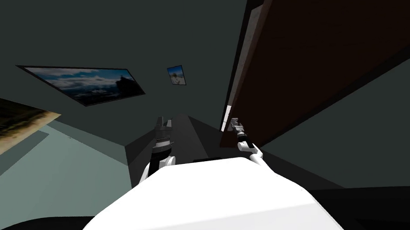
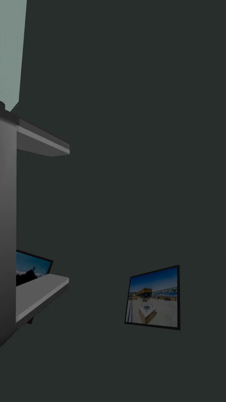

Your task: Pull the door open

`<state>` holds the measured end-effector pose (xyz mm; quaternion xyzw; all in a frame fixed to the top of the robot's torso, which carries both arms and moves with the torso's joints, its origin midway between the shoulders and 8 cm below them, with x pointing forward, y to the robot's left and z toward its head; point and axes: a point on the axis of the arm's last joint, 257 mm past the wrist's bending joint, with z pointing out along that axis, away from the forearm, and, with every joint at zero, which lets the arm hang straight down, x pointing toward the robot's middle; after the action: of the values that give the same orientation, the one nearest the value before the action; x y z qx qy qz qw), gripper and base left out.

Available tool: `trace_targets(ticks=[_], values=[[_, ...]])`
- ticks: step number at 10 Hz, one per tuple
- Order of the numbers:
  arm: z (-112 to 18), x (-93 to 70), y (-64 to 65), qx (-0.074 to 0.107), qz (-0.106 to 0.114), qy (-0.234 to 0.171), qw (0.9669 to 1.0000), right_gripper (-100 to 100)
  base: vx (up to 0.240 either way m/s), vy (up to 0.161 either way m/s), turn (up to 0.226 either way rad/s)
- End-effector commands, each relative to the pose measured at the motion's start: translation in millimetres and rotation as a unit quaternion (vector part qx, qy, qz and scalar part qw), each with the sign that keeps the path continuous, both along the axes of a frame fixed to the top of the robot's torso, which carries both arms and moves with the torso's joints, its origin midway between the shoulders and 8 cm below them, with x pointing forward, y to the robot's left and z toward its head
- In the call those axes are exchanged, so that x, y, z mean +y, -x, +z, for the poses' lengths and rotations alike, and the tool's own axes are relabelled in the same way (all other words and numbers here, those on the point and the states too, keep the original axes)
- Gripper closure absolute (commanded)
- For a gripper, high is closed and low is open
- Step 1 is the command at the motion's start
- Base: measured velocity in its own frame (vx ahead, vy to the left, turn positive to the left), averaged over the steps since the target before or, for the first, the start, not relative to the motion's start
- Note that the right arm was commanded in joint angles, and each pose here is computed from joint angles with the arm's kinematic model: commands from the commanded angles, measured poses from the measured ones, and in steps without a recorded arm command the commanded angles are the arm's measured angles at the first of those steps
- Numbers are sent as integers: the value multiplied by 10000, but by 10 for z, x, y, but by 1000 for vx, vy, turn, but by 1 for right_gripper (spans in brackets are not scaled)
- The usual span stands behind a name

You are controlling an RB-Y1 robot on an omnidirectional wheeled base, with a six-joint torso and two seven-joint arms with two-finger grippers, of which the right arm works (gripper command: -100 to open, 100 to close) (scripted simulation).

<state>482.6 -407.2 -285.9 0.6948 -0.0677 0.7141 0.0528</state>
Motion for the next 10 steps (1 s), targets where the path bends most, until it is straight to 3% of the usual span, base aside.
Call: trace_targets(ticks=[1,3,8,9,10], values=[[-59,14,32,73,6,-18,10000,-100,-182,61,-29],[-72,26,38,83,8,-25,10000,-100,-139,26,-24],[-100,24,25,68,-50,-21,10000,-100,145,-69,29],[-100,24,25,68,-50,-21,10000,100,-5,5,11],[-100,24,25,68,-50,-21,10000,100,-28,19,2]])
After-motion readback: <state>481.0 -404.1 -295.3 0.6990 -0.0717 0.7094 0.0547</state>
